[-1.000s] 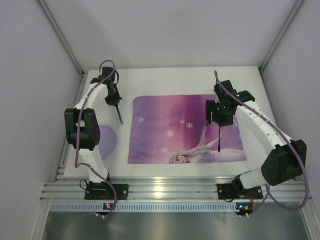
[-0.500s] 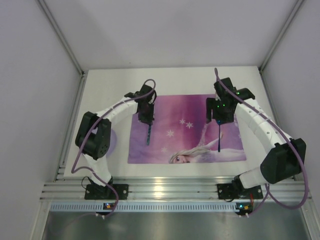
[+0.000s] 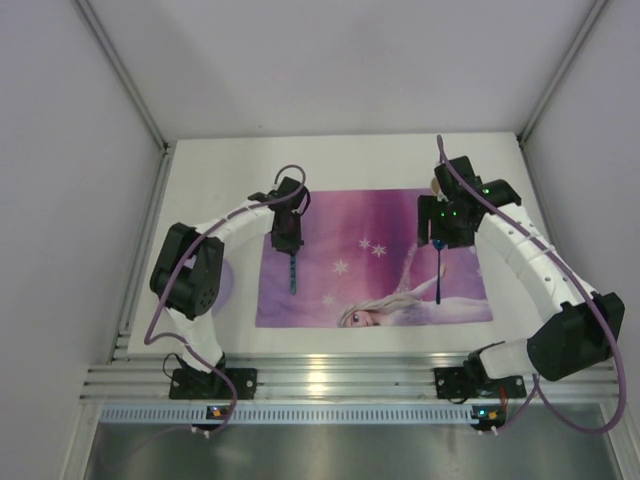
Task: Set the dinner table for one person
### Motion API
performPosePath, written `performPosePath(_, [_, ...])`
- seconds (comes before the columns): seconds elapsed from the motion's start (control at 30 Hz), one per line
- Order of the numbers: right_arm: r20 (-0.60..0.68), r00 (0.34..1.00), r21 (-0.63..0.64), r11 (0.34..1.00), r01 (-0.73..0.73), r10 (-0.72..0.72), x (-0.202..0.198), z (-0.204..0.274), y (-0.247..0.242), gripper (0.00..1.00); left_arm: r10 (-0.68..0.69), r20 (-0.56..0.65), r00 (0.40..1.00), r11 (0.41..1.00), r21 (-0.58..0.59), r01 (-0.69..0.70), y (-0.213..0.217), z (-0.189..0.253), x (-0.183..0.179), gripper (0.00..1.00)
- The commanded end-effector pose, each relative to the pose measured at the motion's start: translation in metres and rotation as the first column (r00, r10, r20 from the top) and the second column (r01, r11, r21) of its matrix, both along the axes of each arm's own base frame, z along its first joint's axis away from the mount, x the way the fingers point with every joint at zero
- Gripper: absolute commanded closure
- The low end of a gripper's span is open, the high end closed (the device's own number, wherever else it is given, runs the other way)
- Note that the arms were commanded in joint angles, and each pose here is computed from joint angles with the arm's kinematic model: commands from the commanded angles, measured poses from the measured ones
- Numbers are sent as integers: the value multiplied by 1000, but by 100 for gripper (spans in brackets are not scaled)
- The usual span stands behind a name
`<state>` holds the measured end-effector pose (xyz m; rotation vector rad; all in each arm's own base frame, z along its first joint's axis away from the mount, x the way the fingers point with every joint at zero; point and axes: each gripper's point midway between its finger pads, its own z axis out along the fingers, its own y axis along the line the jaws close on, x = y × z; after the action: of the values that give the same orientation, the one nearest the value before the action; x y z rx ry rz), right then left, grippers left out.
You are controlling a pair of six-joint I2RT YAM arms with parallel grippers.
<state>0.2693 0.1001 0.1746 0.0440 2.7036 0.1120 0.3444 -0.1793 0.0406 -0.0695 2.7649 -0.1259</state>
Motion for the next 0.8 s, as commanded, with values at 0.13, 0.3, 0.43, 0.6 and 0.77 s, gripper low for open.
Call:
performPosePath(0.13, [10, 1000, -15, 1000, -13, 13, -11, 9, -5, 30, 54, 44, 998, 998, 23, -55, 10, 6, 1, 40])
performPosePath(0.3, [24, 999, 1, 1000, -22, 22, -9, 14, -1, 30, 100, 132, 986, 995, -9, -100, 20, 72, -9, 37])
performPosePath(0.43, [25, 999, 31, 999, -23, 22, -6, 9, 6, 30, 123, 166, 978, 989, 58, -134, 48, 92, -32, 34])
performPosePath(0.6, [9, 999, 61, 998, -35, 34, -4, 1, 19, 30, 160, 86, 983, 958, 227, -176, 91, 63, -75, 34])
performPosePath(0.77, [4, 999, 67, 997, -44, 44, -4, -2, 23, 30, 233, 56, 971, 933, 268, -239, 110, 37, -95, 35])
